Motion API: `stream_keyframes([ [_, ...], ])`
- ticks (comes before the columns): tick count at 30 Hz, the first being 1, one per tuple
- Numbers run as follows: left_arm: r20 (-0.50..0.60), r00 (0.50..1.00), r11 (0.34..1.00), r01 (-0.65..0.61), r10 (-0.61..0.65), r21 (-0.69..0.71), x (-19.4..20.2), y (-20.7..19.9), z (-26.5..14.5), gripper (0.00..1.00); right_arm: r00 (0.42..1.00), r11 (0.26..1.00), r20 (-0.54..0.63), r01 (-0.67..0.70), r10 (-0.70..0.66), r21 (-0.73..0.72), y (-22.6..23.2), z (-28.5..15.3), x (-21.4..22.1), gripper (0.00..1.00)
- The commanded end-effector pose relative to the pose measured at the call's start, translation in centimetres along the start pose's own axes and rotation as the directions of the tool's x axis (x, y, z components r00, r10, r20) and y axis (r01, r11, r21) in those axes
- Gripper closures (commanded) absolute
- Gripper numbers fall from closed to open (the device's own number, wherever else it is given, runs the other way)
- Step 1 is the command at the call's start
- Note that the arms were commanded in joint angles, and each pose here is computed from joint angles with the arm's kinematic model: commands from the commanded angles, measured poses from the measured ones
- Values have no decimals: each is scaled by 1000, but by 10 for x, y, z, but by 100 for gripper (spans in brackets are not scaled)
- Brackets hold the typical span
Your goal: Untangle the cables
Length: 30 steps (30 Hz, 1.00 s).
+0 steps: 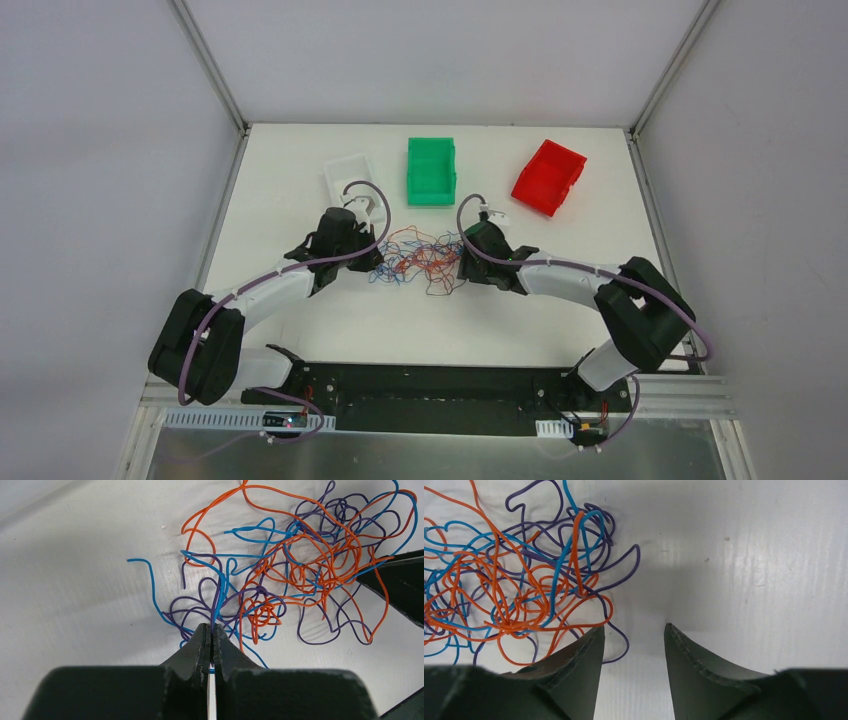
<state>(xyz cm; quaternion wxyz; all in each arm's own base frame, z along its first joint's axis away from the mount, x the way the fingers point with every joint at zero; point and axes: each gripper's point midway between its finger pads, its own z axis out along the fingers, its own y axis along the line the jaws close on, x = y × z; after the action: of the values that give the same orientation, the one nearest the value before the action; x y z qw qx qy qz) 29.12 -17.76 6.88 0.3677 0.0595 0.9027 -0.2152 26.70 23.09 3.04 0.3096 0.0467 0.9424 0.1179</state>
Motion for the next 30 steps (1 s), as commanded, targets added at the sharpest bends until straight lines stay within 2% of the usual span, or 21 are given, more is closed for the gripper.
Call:
stream_keyframes([
  [1,13,1000,1000,-18,18,3,-9,-1,1,100,1000,999,10,27,-27,-23,19,5,-11,52],
  [3,12,1000,1000,-18,18,-2,-8,-1,1,100,999,999,6,36,-36,-5,21,7,-12,65],
  [5,10,1000,1000,-17,18,-12,-8,1,1,100,999,999,23,44,-44,20,18,4,-14,92],
  [6,10,1000,1000,-17,17,-21,-8,3,1,100,998,999,47,40,-42,25,17,-1,-17,98],
  [10,26,1000,997,-6,8,-74,-10,12,-2,100,988,999,151,9,-16,43,3,-29,-37,100],
  [16,68,998,985,23,-12,-169,-13,29,-8,100,950,997,311,-37,16,63,-19,-102,-82,100],
  [24,50,999,981,23,-14,-191,-11,33,-7,100,887,991,453,-37,91,-127,-9,-219,-139,100],
  [30,48,999,977,25,-15,-212,-10,36,-8,100,846,990,526,-14,85,-137,-9,-292,-181,100],
])
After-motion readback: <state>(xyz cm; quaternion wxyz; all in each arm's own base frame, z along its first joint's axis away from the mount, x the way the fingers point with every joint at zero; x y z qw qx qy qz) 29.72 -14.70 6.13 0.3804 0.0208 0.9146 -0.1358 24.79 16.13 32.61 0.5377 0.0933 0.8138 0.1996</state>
